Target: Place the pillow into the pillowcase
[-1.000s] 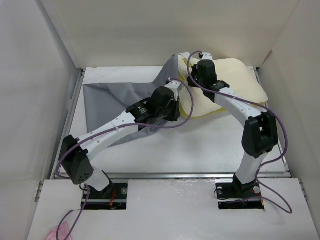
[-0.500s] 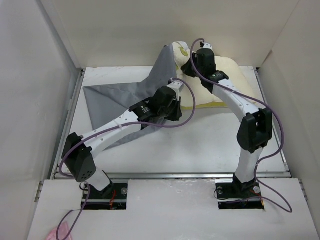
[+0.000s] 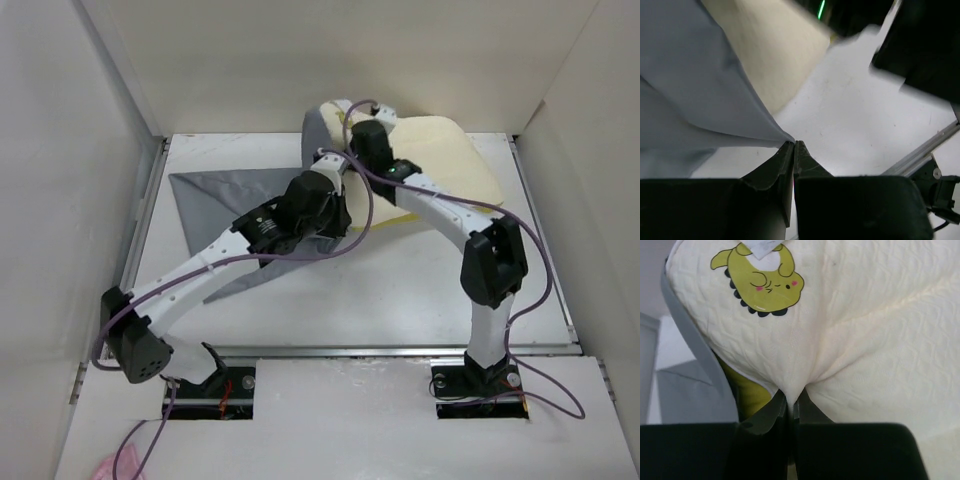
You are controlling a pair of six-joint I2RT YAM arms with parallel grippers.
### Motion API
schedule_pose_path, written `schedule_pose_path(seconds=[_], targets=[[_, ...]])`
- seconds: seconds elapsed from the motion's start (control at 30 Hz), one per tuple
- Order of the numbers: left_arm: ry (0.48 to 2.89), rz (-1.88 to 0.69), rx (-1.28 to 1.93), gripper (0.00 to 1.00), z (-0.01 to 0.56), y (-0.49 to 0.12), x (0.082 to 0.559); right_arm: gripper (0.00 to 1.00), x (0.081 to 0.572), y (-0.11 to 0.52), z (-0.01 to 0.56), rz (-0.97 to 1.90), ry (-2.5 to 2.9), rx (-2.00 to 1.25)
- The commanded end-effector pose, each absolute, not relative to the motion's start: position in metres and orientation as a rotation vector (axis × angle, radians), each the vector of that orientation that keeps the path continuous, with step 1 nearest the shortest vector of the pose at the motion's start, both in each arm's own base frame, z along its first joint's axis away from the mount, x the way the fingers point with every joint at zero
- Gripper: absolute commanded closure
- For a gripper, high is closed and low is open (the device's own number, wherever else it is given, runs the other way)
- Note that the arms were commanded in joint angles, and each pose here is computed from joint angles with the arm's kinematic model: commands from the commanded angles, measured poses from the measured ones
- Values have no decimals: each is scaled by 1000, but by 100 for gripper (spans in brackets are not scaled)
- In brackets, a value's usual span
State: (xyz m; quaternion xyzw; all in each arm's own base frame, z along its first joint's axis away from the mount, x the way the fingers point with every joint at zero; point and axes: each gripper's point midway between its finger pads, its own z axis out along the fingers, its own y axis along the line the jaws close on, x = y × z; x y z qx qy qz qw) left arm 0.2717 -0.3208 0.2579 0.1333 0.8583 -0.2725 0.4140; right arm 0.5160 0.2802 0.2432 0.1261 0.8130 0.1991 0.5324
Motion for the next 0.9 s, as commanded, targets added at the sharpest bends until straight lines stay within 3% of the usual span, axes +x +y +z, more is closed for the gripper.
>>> schedule_pose_path(seconds=[0.0, 0.2, 0.33, 0.5, 0.57, 0.87], targets=[[1977, -665, 169, 100, 328, -291, 278, 100, 486, 300, 227, 303, 1884, 321], [1883, -569, 15, 100, 370, -248, 304, 100, 423, 305, 108, 195, 2165, 223], [1842, -483, -73, 100, 382, -221, 317, 100, 401, 263, 101, 29, 2186, 313], [1835, -447, -86, 100, 389, -205, 320, 100, 351, 245, 63, 99, 2313, 271], [1840, -406, -107, 100, 382, -195, 317, 100, 343, 247, 66, 179, 2306, 267], [1885, -289, -222, 100, 341, -148, 321, 100, 290, 189, 68, 60, 2349, 153]])
